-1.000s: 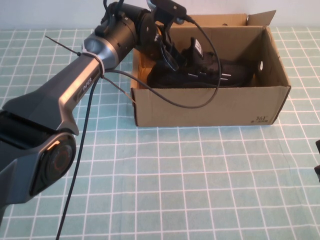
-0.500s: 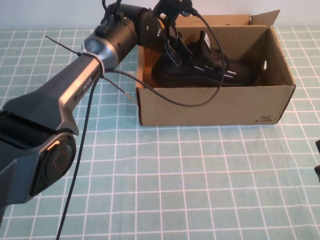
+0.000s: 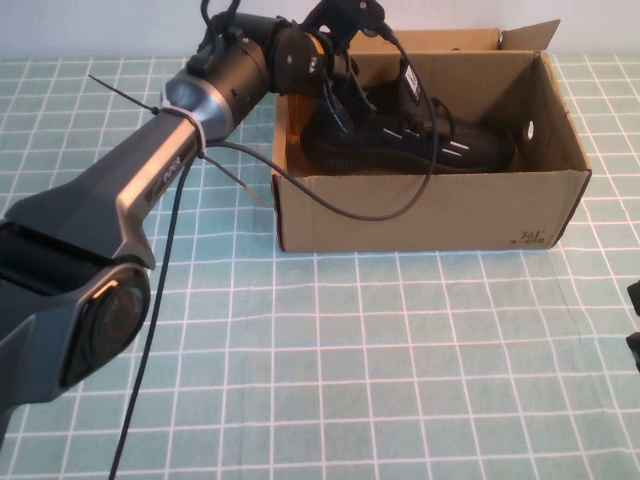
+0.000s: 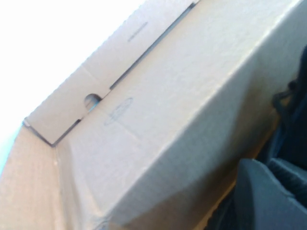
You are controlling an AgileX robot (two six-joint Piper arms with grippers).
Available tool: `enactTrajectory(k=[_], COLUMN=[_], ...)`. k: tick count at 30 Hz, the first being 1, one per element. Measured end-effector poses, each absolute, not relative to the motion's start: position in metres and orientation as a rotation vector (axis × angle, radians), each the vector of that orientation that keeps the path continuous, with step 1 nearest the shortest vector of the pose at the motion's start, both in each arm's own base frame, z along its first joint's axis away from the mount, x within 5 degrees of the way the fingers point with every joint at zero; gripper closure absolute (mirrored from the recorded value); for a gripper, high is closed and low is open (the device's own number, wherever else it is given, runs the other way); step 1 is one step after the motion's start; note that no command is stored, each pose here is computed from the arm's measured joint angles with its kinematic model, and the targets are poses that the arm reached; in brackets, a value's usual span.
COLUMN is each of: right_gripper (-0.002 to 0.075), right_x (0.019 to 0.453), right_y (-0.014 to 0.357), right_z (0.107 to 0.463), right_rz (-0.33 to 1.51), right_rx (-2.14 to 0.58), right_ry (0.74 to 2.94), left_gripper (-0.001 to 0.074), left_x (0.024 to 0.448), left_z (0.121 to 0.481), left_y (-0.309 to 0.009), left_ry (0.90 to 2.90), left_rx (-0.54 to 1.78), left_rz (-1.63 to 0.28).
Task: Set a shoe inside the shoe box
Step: Place the shoe in the shoe box
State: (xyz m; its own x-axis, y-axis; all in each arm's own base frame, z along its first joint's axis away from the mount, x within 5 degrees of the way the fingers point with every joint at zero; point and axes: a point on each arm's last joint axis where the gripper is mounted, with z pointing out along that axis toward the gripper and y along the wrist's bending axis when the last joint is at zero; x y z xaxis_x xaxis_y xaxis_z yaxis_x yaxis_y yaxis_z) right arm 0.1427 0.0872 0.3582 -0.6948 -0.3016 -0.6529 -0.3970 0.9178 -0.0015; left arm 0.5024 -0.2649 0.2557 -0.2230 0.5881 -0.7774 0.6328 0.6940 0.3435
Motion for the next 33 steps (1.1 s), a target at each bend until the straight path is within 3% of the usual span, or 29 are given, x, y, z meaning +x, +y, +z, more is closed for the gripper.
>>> enactTrajectory(k=[11,14,19,21,26,33], right_gripper=[0.0734,0.0734,0.0734,0.0734,0.0734,0.0734], right_x=[0.142,0.142,0.142,0.142,0.142,0.143], right_y=[0.087,0.087,0.087,0.088,0.088,0.088], right_z=[0.358,0.358,0.358,0.358,0.358,0.359], right_rz=[0.187,0.187,0.187,0.188,0.188,0.194], right_rx=[-0.496,-0.496,-0.496,-0.495,-0.495,-0.495], right_ry=[2.393,2.393,2.393,2.394,2.394,2.383], left_gripper=[0.0732,0.0680,0.0489,0.0448,0.0419,0.0414], left_x=[0.509,0.509,0.508,0.508,0.500,0.487], left_z=[0.253,0.254,0.255,0.256,0.266,0.272], left_y=[-0.257,-0.258,-0.259,-0.259,-0.260,-0.260], left_ry=[1.906,1.902,1.925,1.960,2.069,2.191], left_rx=[0.899,0.882,0.819,0.752,0.627,0.665], left_rz=[-0.111,-0.138,-0.200,-0.247,-0.384,-0.448])
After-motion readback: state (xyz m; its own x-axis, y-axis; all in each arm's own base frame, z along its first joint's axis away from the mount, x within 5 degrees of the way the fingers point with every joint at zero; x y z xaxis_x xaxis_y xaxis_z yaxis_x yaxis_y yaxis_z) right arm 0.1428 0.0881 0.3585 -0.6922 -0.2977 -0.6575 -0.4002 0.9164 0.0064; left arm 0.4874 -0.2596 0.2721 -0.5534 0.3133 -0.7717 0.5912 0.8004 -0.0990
